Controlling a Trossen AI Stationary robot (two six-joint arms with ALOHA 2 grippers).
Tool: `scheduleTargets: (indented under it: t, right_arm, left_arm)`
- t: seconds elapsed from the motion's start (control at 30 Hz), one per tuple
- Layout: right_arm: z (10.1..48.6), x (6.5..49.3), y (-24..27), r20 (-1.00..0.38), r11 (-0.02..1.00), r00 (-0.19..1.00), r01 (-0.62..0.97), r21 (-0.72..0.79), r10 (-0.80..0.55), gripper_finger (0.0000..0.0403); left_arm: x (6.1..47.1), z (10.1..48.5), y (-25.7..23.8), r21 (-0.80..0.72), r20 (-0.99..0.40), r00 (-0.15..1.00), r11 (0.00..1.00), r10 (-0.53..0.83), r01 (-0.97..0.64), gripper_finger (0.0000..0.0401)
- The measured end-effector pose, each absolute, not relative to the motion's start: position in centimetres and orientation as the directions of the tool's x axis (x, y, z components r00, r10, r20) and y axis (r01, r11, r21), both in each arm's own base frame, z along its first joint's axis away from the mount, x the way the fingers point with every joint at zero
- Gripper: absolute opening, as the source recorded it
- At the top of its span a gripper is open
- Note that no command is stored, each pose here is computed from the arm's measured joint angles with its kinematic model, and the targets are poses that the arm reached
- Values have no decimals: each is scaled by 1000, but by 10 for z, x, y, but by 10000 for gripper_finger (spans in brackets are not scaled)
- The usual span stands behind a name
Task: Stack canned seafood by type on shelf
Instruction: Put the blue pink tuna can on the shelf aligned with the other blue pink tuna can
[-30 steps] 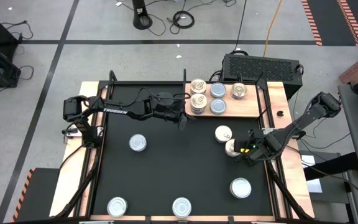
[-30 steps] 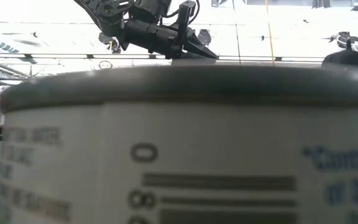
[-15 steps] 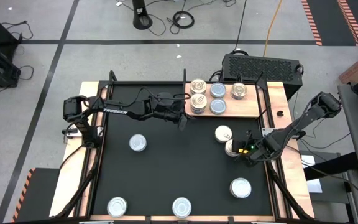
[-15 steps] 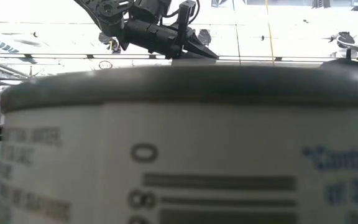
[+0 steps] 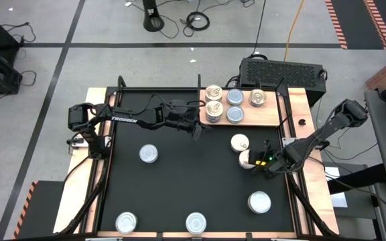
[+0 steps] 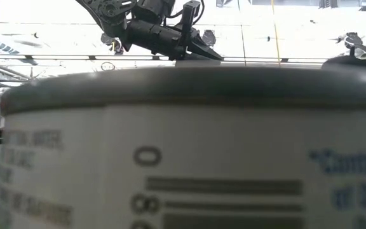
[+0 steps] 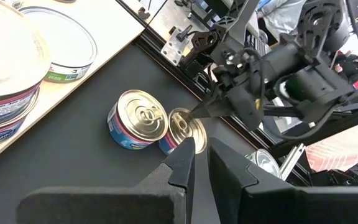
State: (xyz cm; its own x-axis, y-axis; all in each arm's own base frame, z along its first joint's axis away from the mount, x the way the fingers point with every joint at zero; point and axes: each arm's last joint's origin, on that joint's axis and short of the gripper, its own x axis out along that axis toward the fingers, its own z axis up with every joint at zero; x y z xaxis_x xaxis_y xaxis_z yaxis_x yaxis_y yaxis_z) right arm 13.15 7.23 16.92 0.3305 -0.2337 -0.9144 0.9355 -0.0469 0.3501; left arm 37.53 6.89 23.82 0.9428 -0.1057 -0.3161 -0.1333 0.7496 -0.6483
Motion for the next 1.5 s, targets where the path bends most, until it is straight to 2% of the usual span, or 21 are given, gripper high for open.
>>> scheduleTargets:
  t: [0.43, 0.73, 0.93, 1.07, 1.17, 1.3, 1.4, 1.5]
  right_arm:
    - [201, 126, 64, -820, -4, 477, 863, 504, -316, 1]
    - [195, 120, 63, -895, 6, 342, 935, 356, -286, 1]
    - [190, 124, 66, -906, 16, 319, 945, 327, -279, 1]
    - [184, 128, 70, -922, 16, 280, 958, 286, -268, 27]
    - [177, 133, 73, -919, 10, 302, 951, 309, -253, 61]
    - [170, 137, 76, -906, -3, 359, 929, 369, -223, 104]
    - [171, 137, 75, -903, 6, 367, 927, 375, -222, 128]
    - [178, 135, 75, -901, 11, 387, 920, 392, -198, 144]
  left_arm:
    - [375, 238, 69, -643, -318, 942, 755, -106, -132, 44]
    - [375, 238, 69, -627, -322, 941, 768, -106, -128, 44]
    - [375, 238, 69, -622, -323, 941, 772, -102, -130, 44]
    - [375, 238, 70, -621, -323, 941, 772, -99, -132, 44]
    - [375, 238, 69, -596, -323, 941, 795, -105, -116, 44]
    - [379, 240, 52, -446, -318, 935, 895, -154, -4, 44]
    - [388, 259, 27, -181, -266, 942, 970, -204, 159, 44]
    - [406, 275, 2, 125, -217, 964, 975, -154, 184, 44]
